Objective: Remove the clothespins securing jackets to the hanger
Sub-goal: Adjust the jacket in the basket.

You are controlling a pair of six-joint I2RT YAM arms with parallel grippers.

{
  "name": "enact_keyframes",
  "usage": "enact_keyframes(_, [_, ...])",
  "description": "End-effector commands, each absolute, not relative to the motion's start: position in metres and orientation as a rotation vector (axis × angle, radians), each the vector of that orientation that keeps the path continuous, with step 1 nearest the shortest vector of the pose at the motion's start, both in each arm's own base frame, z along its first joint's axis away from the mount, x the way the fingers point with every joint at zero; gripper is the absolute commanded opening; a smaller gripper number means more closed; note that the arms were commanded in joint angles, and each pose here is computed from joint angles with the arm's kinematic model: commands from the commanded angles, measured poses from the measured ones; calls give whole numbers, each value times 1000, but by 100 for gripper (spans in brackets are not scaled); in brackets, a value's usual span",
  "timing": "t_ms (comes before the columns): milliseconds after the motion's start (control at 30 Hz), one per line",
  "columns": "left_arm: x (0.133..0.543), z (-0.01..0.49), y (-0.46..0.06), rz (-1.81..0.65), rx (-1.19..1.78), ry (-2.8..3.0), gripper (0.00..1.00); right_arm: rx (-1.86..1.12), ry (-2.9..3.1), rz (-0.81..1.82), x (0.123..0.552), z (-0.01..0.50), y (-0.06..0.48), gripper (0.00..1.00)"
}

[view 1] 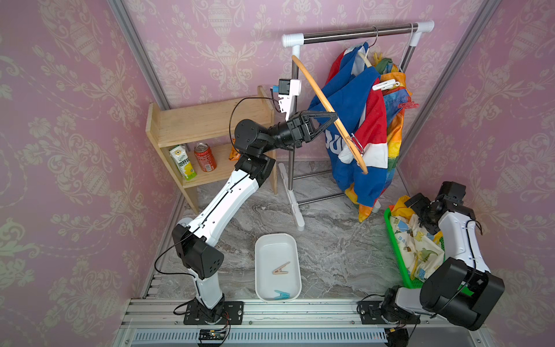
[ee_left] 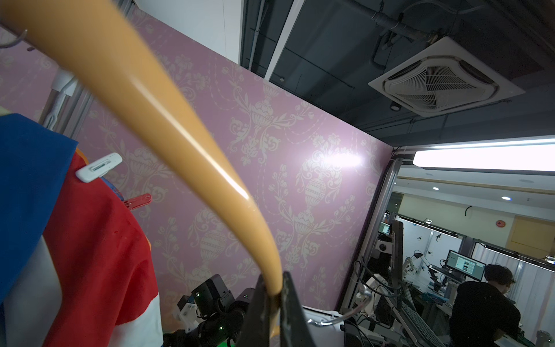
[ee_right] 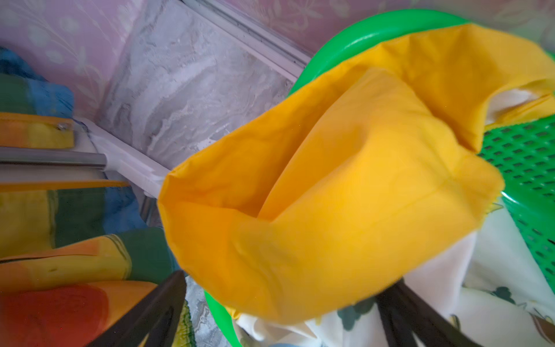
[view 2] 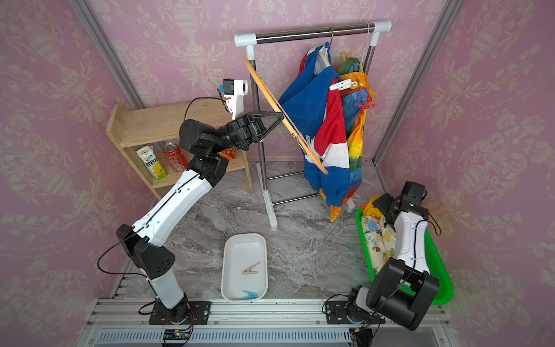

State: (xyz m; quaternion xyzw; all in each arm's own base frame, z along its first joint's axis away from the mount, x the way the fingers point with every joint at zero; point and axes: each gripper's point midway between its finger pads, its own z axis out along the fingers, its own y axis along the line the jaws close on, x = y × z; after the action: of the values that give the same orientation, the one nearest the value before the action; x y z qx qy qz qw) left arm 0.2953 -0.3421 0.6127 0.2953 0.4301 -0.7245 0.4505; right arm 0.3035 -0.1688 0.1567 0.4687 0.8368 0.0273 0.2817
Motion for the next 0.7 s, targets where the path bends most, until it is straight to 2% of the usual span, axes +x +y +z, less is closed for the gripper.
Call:
enact_keyframes(0, [280,631,-332,-1780,788,972,0,1283,2373,-22,285,126,-170,100])
enact_keyframes(67, [280,631,-333,-1789,788,969,0,1307,2393,-51,280,118,-171,97])
enact_keyframes(167, [280,631,-333,-1791,788,973,0,1314,2391,-124,269,119,-176,82])
enact_keyframes(200, [280,631,-332,-1787,785,973,0,1303,2380,-156,265,124,-179,73])
enact_keyframes(333, [280,625,-328,-1752,765,981,0,1340,2335,-233,242,141,-189,24])
enact_keyframes(400, [280,623,-326,-1735,758,983,0,1381,2339,-286,227,144,-194,8])
enact_keyframes(533, [280,619,-322,-1703,749,985,0,1458,2392,-398,194,135,-199,7])
enact_keyframes(667, [284,616,-317,-1669,736,989,0,1550,2451,-337,189,102,-200,7])
